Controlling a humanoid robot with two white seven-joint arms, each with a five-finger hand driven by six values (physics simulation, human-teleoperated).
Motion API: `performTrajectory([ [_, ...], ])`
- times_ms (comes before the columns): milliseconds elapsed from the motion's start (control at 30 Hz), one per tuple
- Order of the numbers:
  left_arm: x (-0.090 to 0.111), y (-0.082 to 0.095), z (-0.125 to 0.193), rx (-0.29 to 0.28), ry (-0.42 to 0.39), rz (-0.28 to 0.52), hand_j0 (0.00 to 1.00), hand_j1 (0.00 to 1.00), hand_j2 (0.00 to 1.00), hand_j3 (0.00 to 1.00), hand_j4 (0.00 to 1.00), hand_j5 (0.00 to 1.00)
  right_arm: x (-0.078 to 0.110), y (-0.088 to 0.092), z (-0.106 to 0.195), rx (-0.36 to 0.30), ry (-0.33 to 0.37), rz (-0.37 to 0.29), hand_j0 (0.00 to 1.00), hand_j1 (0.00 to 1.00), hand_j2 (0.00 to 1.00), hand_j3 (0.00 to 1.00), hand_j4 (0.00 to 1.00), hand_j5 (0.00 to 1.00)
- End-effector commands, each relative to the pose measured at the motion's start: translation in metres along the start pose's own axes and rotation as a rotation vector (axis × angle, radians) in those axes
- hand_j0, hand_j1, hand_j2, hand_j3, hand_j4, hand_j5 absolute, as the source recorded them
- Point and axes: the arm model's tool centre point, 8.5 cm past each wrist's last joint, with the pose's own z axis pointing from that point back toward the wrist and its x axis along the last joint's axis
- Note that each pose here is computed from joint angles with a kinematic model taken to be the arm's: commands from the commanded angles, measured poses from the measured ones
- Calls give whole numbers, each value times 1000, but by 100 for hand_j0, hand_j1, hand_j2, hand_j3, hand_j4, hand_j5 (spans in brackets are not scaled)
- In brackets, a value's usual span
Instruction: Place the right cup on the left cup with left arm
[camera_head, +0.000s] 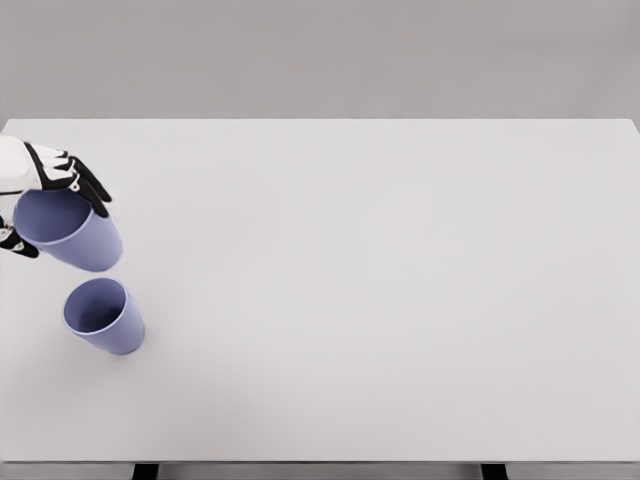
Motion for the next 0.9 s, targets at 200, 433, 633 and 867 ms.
performTrajectory([
  [200, 2, -2, 15, 12, 29, 16, 56, 56, 56, 56, 56, 56, 0, 0, 0, 1, 1, 2, 100, 100, 100, 100, 100, 100],
  [433, 1, -10, 13, -3, 25, 34, 55, 55, 55, 55, 55, 55, 0, 0, 0, 1, 1, 2, 100, 100, 100, 100, 100, 100],
  [633, -3, -23, 15, -23, 36, 70, 55, 55, 55, 55, 55, 55, 0, 0, 0, 1, 1, 2, 100, 100, 100, 100, 100, 100],
  [867, -4, -28, 17, -30, 42, 83, 55, 55, 55, 55, 55, 55, 0, 0, 0, 1, 1, 2, 100, 100, 100, 100, 100, 100],
])
